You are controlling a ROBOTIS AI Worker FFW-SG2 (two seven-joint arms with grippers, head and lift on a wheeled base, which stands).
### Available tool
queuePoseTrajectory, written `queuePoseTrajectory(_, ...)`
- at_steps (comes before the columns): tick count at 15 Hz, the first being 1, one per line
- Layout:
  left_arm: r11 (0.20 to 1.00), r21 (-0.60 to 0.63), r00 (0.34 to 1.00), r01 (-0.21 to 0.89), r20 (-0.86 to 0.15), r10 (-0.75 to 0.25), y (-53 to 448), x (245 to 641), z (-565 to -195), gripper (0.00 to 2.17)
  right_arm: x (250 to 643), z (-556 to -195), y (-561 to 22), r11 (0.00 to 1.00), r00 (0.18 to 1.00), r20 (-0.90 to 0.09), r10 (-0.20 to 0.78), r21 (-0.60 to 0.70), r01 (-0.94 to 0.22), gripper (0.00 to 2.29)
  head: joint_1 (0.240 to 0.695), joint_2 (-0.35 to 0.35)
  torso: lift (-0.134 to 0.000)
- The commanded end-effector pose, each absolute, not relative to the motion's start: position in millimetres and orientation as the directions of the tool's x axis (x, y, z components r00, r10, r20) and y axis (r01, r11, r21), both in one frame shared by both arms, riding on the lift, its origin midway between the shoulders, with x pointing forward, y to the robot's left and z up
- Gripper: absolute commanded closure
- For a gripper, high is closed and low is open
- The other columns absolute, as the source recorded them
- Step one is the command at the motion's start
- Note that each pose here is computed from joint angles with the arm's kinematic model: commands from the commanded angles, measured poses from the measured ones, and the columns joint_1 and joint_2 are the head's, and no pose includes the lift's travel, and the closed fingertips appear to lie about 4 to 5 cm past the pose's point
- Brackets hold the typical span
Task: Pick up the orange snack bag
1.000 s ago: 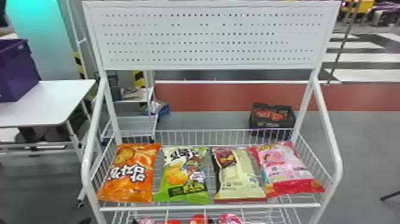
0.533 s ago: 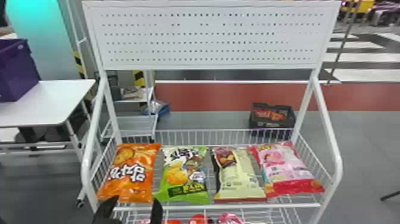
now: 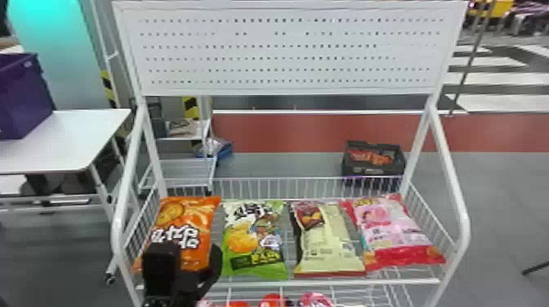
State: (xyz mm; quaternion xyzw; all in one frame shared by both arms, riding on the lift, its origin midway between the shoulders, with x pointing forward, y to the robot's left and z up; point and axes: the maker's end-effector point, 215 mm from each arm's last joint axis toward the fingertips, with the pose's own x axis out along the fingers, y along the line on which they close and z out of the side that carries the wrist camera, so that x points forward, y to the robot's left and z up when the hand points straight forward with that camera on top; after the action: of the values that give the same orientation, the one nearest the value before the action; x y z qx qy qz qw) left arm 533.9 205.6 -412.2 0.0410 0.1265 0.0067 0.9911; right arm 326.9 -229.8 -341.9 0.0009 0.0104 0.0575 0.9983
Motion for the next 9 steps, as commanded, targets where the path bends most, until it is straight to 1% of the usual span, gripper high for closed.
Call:
queuePoseTrajectory(1,0.997,0.077,0.958,-0.011,-0.287,0.032,214.4,539.7,-420.8,0.26,327.2,-343.3,-230.7,0.994,0.993,-0.023,0.114,0.001,-0.114,0.17,0.499,0.000,0.000)
queuePoseTrajectory(4,0.997,0.074,0.941,-0.013,-0.336,0.037,224.0,544.7,-434.6,0.28,327.7,-341.8,-230.7,0.994,0.993,-0.018,0.114,0.001,-0.114,0.17,0.499,0.000,0.000)
queuePoseTrajectory(8,0.997,0.074,0.937,-0.033,-0.344,0.056,235.3,548.8,-437.4,0.74,328.2,-342.2,-231.1,0.993,0.993,-0.019,0.115,0.002,-0.115,0.17,0.499,0.000,0.000)
queuePoseTrajectory(9,0.996,0.075,0.936,-0.043,-0.344,0.066,238.5,548.4,-437.7,1.12,328.7,-341.7,-231.2,0.993,0.993,-0.018,0.114,0.003,-0.114,0.17,0.499,0.000,0.000)
